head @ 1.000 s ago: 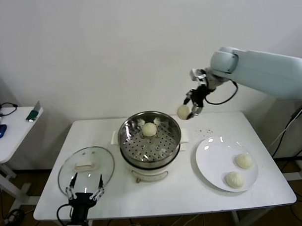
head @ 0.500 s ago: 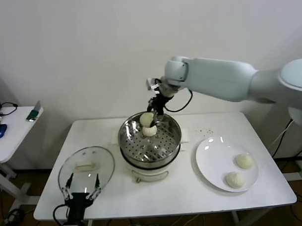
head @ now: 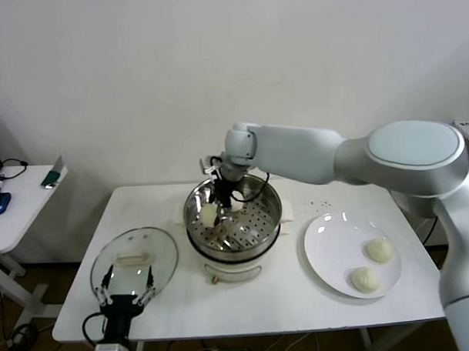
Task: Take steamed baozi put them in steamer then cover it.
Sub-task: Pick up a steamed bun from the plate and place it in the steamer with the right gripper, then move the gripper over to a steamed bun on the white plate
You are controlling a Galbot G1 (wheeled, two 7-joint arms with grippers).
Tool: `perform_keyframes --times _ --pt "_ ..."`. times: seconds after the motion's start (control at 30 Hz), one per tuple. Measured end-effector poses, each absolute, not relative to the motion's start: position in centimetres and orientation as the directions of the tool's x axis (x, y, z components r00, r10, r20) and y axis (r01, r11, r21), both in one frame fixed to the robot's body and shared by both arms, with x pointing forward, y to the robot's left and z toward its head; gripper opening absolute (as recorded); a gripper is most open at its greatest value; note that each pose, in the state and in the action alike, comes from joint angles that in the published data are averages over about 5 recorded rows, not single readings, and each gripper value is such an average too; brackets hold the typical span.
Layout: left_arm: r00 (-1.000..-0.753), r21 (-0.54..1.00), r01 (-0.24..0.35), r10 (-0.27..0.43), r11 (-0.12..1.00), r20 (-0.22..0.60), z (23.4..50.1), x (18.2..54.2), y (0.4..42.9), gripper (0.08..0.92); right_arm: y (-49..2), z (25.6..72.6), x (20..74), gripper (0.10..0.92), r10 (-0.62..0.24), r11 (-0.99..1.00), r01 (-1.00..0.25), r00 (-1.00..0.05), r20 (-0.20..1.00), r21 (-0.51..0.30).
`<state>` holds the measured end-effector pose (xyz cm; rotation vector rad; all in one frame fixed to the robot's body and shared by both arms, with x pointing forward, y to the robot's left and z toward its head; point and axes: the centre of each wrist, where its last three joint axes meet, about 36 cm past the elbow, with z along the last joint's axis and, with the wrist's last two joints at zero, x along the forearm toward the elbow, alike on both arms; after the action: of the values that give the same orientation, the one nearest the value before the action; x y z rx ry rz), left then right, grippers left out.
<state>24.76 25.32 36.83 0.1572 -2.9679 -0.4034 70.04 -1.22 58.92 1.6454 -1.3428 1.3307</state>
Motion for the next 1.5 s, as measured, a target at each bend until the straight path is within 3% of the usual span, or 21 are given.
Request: perform_keyframes --times 0.17,0.37,0.77,1.13,1.5 --pt "-0.984 0.272 -0.085 -0.124 0.958 0.127 36.7 24.9 25.4 0.823 -1.0 58.2 69.9 0.698 -0.307 -0.293 -0.949 -0.021 0.951 -0.115" --pt "-0.984 0.271 -0.085 -0.124 0.959 0.127 36.7 25.2 25.3 0.823 -0.8 58.3 69.9 0.807 -0.300 -0.300 -0.947 -0.017 0.954 -0.111" --pt "-0.985 0.280 -0.077 -0.117 0.957 0.130 36.8 24.9 25.3 0.823 -4.1 63.3 70.8 0.823 -0.304 -0.301 -0.946 -0.024 0.952 -0.120" --pt "-0.984 0.283 -0.069 -0.113 0.957 0.141 36.5 24.5 25.3 0.823 -15.3 69.1 69.8 0.823 -0.272 -0.256 -0.956 -0.073 0.960 -0.145" --pt "-0.981 0.282 -0.071 -0.118 0.957 0.156 36.2 24.4 25.2 0.823 -28.0 64.6 66.1 0.823 -0.231 -0.168 -0.980 -0.063 0.971 -0.103"
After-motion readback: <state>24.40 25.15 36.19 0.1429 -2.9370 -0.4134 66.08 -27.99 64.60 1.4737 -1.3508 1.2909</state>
